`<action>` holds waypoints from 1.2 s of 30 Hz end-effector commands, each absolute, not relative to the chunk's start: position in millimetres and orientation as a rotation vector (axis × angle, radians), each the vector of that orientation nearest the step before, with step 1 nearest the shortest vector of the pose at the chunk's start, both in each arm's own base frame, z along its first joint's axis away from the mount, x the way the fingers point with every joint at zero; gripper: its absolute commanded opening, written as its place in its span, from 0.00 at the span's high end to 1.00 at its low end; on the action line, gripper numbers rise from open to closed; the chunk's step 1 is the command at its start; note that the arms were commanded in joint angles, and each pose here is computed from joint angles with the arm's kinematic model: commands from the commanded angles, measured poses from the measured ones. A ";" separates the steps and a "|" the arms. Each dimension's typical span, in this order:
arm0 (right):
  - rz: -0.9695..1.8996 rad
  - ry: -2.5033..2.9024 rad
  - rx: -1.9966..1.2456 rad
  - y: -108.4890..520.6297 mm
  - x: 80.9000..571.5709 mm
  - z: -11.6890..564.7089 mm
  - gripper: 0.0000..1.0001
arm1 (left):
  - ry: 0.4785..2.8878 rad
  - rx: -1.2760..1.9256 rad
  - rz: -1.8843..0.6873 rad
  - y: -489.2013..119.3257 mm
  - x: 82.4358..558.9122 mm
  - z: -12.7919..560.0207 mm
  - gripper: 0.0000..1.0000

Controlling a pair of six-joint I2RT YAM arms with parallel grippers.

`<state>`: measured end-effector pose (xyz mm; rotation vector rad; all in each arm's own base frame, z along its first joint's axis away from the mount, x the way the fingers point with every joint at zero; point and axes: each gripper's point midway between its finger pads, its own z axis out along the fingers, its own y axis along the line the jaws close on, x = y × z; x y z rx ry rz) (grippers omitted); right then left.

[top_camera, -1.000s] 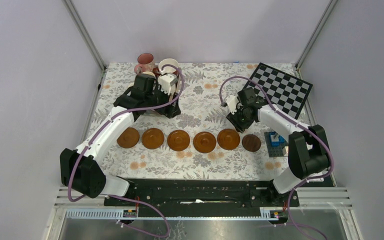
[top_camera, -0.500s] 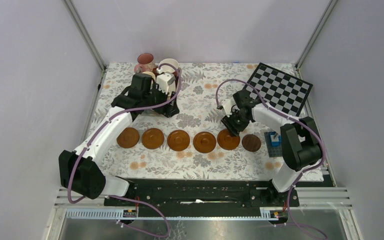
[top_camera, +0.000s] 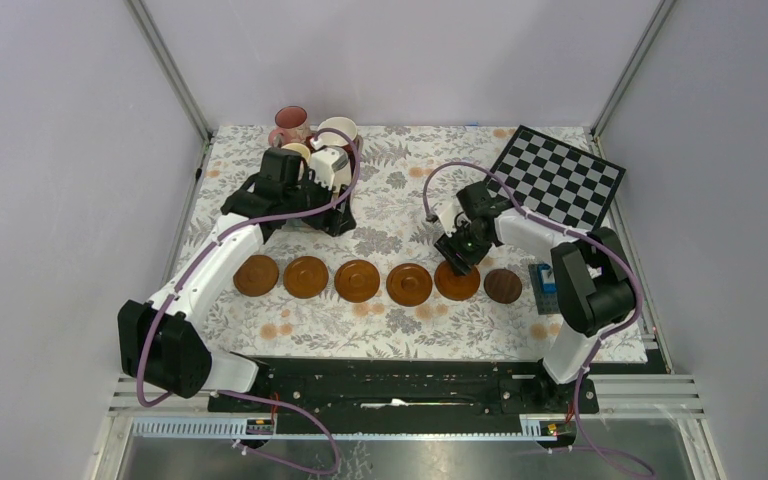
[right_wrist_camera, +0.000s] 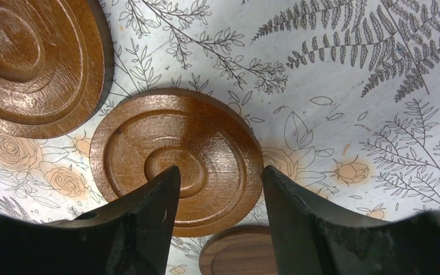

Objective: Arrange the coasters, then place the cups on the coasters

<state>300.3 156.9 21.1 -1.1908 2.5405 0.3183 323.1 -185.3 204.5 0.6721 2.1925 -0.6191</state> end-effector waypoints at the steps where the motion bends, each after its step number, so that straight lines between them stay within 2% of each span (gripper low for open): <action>1: 0.278 2.507 -1.251 161.9 299.7 16.1 0.39 | 2.131 0.672 -0.649 -186.6 320.8 220.2 0.30; 12: 0.235 2.509 -1.306 150.9 278.6 12.4 0.42 | 2.137 0.665 -0.656 -185.8 321.0 218.7 0.30; 36: 0.173 2.509 -1.355 140.0 267.0 10.9 0.48 | 2.152 0.674 -0.645 -187.9 332.0 211.9 0.30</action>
